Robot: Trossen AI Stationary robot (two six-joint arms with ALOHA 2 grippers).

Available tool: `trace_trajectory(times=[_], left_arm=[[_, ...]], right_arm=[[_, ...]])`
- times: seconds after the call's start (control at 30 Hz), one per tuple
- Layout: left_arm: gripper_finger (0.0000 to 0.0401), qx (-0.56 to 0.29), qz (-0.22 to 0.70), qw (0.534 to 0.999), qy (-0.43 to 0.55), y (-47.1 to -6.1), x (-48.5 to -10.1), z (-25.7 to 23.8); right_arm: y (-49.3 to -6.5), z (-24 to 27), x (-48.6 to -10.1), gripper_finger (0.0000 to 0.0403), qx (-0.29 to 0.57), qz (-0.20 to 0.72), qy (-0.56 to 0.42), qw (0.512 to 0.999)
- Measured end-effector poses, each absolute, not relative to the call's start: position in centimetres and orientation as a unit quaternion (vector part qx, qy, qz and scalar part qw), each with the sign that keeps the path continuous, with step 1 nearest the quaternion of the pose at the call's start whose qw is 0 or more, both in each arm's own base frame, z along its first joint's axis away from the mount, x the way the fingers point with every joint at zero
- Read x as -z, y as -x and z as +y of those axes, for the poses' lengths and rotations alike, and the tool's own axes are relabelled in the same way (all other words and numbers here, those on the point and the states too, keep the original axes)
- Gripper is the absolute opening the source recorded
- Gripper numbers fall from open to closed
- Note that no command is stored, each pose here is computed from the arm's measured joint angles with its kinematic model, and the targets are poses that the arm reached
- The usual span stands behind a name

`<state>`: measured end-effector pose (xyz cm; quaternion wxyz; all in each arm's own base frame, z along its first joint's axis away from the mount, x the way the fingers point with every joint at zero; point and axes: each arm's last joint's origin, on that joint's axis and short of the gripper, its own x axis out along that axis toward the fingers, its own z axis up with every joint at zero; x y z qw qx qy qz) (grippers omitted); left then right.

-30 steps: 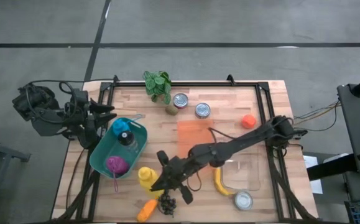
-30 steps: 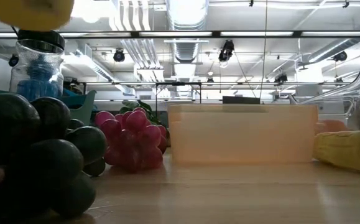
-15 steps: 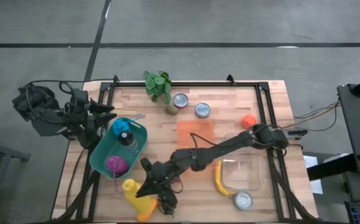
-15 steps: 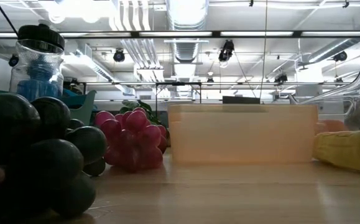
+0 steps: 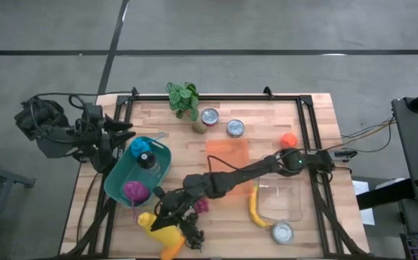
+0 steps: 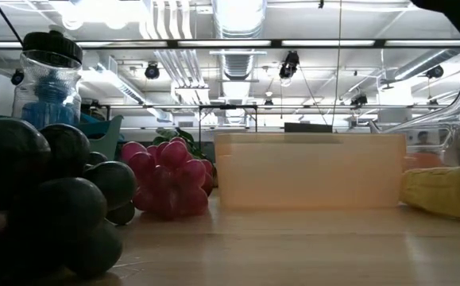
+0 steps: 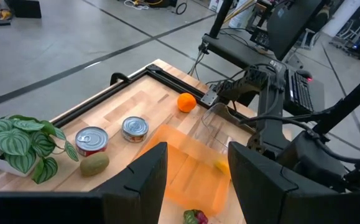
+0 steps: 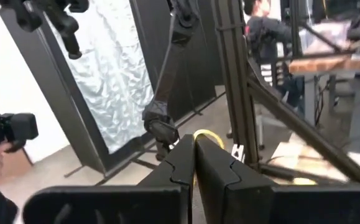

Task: Pick & Place Food Item
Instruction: Put the yellow water bottle into the green bin

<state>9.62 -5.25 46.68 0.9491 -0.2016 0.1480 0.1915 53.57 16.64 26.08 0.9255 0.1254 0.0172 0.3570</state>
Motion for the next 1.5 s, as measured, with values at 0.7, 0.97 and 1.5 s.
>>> trace_trajectory(times=[0.7, 0.97, 1.5], left_arm=[[0.0172, -0.191, 0.148, 0.949, 0.201, -9.6, -46.7, -5.3], [0.0172, -0.191, 0.148, 0.949, 0.202, -9.6, -46.7, -5.2], [0.0173, -0.192, 0.148, 0.949, 0.201, -9.6, -46.7, -5.3]], right_arm=[[-53.7, 15.9, -25.6, 0.0008, -0.348, -0.02, -0.03, 0.937], [-53.7, 15.9, -24.9, 0.0008, -0.346, -0.038, 0.027, 0.937], [-53.6, 15.0, -23.9, 0.0008, -0.332, -0.089, 0.093, 0.934]])
